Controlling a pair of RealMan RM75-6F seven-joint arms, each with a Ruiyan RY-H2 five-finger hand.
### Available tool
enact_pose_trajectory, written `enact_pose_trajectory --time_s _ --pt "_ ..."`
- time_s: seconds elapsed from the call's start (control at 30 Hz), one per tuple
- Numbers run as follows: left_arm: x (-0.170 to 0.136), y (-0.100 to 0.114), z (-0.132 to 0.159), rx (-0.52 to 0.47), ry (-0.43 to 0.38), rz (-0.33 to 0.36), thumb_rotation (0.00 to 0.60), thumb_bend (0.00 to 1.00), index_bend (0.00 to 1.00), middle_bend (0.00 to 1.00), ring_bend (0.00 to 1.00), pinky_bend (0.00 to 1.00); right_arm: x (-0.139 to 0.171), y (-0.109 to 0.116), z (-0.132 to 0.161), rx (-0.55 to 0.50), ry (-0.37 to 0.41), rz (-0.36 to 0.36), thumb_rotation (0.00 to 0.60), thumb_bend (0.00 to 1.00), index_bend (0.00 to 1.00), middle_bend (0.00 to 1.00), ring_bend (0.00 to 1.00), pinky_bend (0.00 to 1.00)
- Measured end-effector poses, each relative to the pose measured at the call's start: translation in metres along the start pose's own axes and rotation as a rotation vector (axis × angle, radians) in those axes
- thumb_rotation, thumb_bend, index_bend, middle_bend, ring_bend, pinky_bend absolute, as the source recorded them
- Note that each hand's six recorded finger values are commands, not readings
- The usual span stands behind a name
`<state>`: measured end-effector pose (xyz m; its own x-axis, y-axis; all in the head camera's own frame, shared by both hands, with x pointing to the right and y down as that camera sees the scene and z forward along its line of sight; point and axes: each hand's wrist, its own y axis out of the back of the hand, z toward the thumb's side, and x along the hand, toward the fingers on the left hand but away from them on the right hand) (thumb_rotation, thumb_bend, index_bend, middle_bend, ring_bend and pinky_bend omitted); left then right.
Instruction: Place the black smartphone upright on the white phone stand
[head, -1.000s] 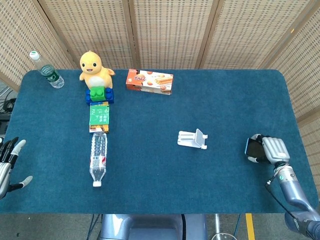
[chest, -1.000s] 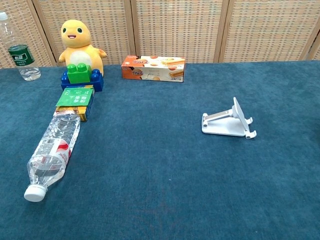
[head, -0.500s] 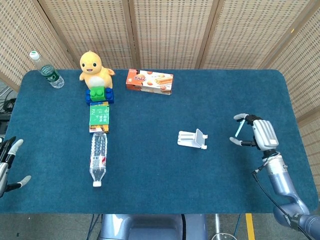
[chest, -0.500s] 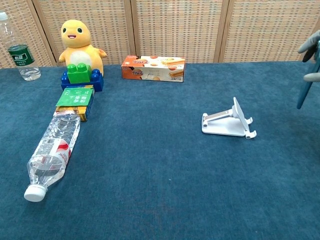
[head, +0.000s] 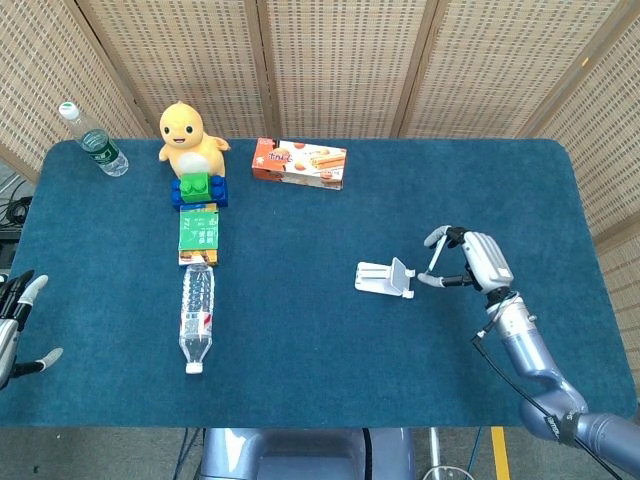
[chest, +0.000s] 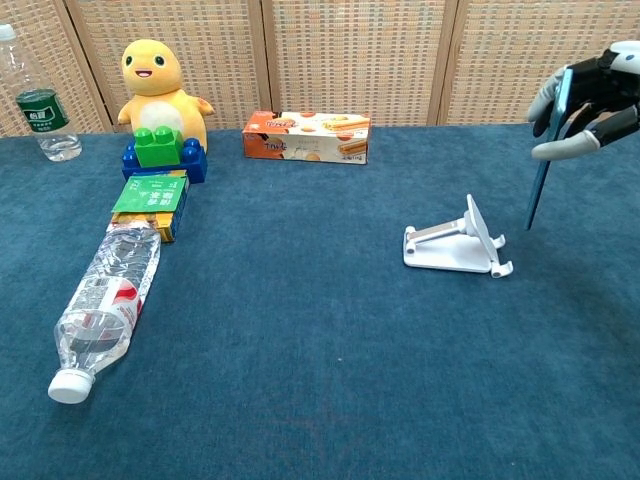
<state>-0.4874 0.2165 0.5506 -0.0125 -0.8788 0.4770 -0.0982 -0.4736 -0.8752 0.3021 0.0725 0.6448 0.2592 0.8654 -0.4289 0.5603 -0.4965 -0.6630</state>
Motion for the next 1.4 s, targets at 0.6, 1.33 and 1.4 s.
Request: enact_pose_trajectory --time_s 0.6,1.33,1.4 --pt "0.002 -0.003 0.001 0.007 0.0 -0.017 0.6 0.01 0.0 0.0 0.0 0.0 -0.018 -0.023 0.022 0.107 0.065 0.127 0.6 0.49 0.49 0.51 0.42 0.39" --pt "0.007 -0.005 -0.001 0.007 0.009 -0.03 0.6 0.01 0.0 0.0 0.0 0.0 -0.033 -0.047 0.033 0.181 0.097 0.261 0.6 0.49 0.49 0.51 0.42 0.39" --pt "0.007 -0.006 -0.001 0.007 0.009 -0.031 0.6 0.01 0.0 0.0 0.0 0.0 -0.034 -0.048 0.031 0.177 0.089 0.273 0.6 0.49 0.49 0.51 0.42 0.39"
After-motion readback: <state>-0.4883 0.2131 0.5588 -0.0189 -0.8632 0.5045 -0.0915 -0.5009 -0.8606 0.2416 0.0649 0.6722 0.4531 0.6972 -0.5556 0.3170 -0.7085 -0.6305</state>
